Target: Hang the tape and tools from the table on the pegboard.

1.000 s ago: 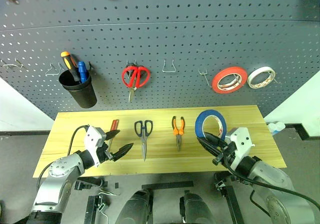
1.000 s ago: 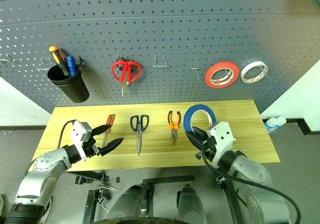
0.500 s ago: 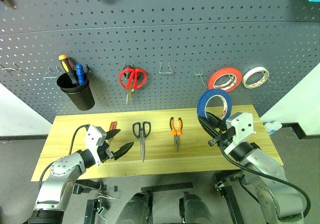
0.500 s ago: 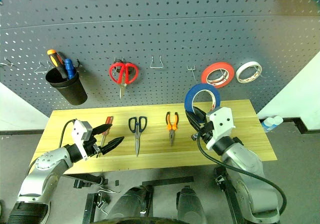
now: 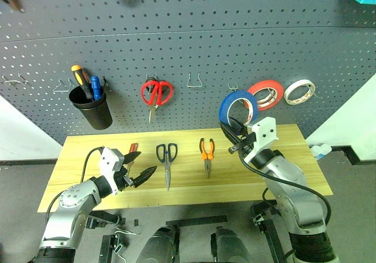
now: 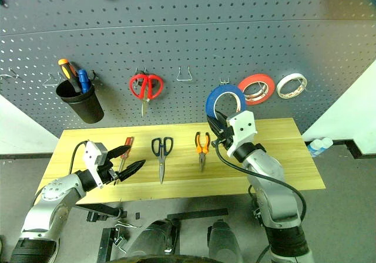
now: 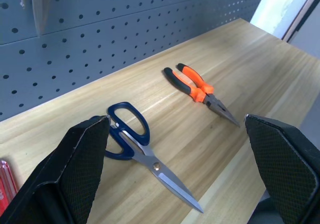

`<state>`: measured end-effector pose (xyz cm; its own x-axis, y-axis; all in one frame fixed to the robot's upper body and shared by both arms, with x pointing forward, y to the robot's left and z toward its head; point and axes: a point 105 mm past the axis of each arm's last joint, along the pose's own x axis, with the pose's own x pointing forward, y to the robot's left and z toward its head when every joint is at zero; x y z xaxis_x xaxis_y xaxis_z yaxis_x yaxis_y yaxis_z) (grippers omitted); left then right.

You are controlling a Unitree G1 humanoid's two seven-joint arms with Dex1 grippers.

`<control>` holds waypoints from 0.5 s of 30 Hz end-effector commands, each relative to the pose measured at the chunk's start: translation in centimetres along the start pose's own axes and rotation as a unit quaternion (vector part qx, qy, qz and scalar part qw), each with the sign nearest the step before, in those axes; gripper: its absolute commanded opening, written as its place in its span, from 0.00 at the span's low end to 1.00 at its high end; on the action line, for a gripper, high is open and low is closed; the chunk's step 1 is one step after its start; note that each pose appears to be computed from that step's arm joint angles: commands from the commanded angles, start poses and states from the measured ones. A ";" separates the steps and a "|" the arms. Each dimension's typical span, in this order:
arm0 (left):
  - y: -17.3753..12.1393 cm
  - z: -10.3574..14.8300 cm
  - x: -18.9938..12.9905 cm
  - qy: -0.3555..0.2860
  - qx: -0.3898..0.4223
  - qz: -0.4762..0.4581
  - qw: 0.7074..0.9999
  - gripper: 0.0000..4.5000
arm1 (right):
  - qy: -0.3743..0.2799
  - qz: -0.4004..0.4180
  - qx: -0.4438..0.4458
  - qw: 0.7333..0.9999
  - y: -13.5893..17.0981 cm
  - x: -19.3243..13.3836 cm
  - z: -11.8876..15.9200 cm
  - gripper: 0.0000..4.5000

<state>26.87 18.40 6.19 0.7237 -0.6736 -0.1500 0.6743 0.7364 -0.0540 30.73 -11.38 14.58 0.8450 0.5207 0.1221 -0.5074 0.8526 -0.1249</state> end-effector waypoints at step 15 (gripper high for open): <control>-0.9 2.8 -1.0 -0.048 0.018 -0.025 0.998 1.00 | -0.038 0.001 -0.026 0.999 -1.2 3.1 0.7 0.15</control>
<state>26.20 18.48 7.71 0.7191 -0.6891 -0.0897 0.6874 0.7243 -0.0534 33.84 -11.24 14.40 0.8459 0.5151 0.1387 -0.4952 0.8549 -0.1545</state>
